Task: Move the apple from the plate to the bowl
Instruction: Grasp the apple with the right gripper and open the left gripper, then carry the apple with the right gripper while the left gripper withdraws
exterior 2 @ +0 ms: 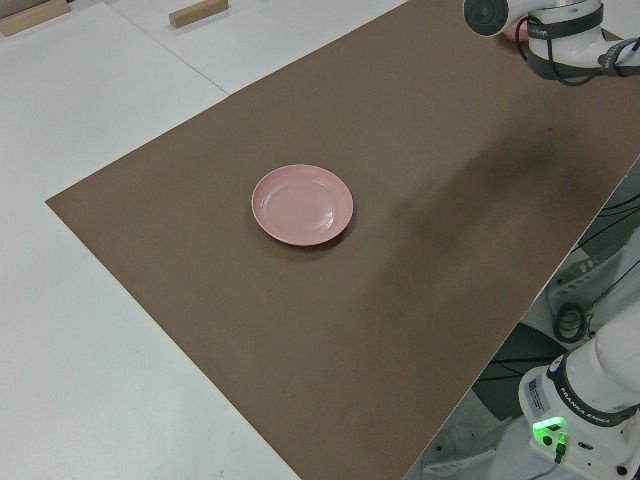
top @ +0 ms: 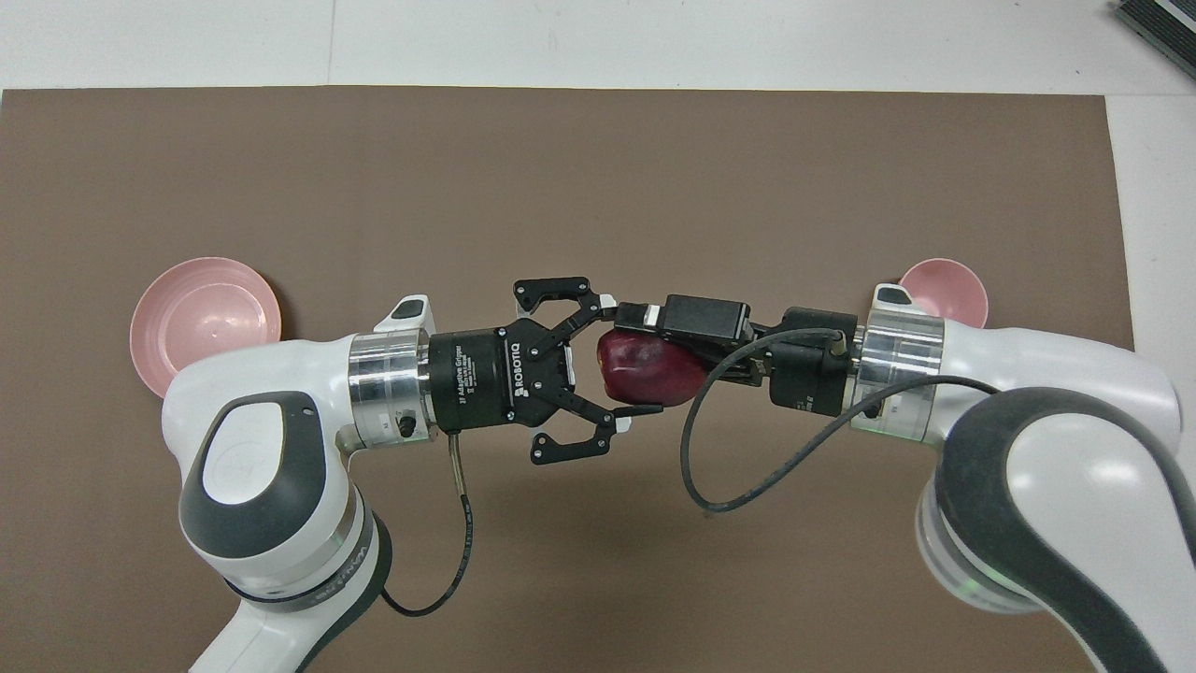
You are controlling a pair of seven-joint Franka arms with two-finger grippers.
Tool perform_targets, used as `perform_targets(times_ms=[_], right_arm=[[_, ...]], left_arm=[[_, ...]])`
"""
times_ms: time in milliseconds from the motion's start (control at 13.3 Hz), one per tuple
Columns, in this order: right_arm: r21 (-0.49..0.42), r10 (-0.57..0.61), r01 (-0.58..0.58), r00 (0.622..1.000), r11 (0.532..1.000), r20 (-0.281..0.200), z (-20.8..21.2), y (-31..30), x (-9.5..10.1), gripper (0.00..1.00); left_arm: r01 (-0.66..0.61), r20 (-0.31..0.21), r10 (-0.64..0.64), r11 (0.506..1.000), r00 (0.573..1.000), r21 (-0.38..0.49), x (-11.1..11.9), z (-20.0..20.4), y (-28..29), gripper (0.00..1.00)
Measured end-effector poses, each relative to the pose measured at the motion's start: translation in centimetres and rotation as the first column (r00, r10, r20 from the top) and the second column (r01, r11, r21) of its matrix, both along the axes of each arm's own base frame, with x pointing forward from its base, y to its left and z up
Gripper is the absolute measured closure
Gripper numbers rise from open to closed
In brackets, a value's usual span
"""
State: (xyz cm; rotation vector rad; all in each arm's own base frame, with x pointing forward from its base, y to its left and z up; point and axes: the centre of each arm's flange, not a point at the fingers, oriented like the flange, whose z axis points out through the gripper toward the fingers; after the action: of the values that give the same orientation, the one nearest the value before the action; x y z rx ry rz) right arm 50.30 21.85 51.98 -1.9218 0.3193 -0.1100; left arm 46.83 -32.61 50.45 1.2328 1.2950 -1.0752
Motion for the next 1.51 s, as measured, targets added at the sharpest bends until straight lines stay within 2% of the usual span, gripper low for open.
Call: perform_targets(times_ms=[151, 302, 528, 679, 905, 1056, 1206, 1357, 1508], right_arm=[[-0.027, 0.012, -0.012, 1.000, 1.000, 0.006, -0.2, -0.1, 0.0, 0.35], [-0.090, 0.043, -0.042, 0.999, 0.995, 0.010, -0.7, -1.1, 0.3, 0.35], [-0.131, 0.091, -0.094, 0.995, 0.987, -0.028, -1.4, -5.2, 1.1, 0.35], [-0.140, 0.081, -0.086, 0.996, 0.986, -0.042, -1.6, -7.7, 1.5, 0.35], [-0.252, 0.097, -0.104, 0.994, 0.962, -0.039, -2.3, -10.0, 2.1, 0.35], [-0.305, 0.111, -0.123, 0.992, 0.944, -0.057, -2.7, -12.3, 3.2, 0.35], [-0.382, 0.107, -0.125, 0.992, 0.916, -0.067, -2.7, -16.0, 4.9, 0.35], [-0.487, 0.105, -0.125, 0.992, 0.864, -0.069, -3.0, -19.0, 6.4, 0.35], [-0.568, 0.105, -0.129, 0.992, 0.813, -0.074, -3.2, -21.4, 7.6, 0.35]], left_arm=[[0.016, 0.028, -0.017, 0.999, 0.999, 0.042, 0.1, 0.0, 0.2, 0.00], [0.039, 0.080, -0.051, 0.989, 0.995, 0.141, 0.8, -0.4, 1.6, 0.00], [0.054, 0.144, -0.101, 0.953, 0.984, 0.299, 3.6, -0.9, 7.4, 0.00], [0.083, 0.181, -0.173, 0.903, 0.968, 0.422, 4.6, -1.0, 10.1, 0.00], [0.138, 0.217, -0.320, 0.797, 0.922, 0.588, 6.4, -0.1, 12.1, 0.00], [0.163, 0.244, -0.420, 0.727, 0.874, 0.667, 8.6, 0.4, 14.3, 0.00], [0.166, 0.273, -0.531, 0.638, 0.802, 0.752, 10.9, 0.3, 17.1, 0.00], [0.154, 0.286, -0.656, 0.528, 0.698, 0.835, 12.0, 0.5, 18.5, 0.00], [0.118, 0.260, -0.779, 0.391, 0.570, 0.913, 12.6, 2.0, 19.2, 0.00]])
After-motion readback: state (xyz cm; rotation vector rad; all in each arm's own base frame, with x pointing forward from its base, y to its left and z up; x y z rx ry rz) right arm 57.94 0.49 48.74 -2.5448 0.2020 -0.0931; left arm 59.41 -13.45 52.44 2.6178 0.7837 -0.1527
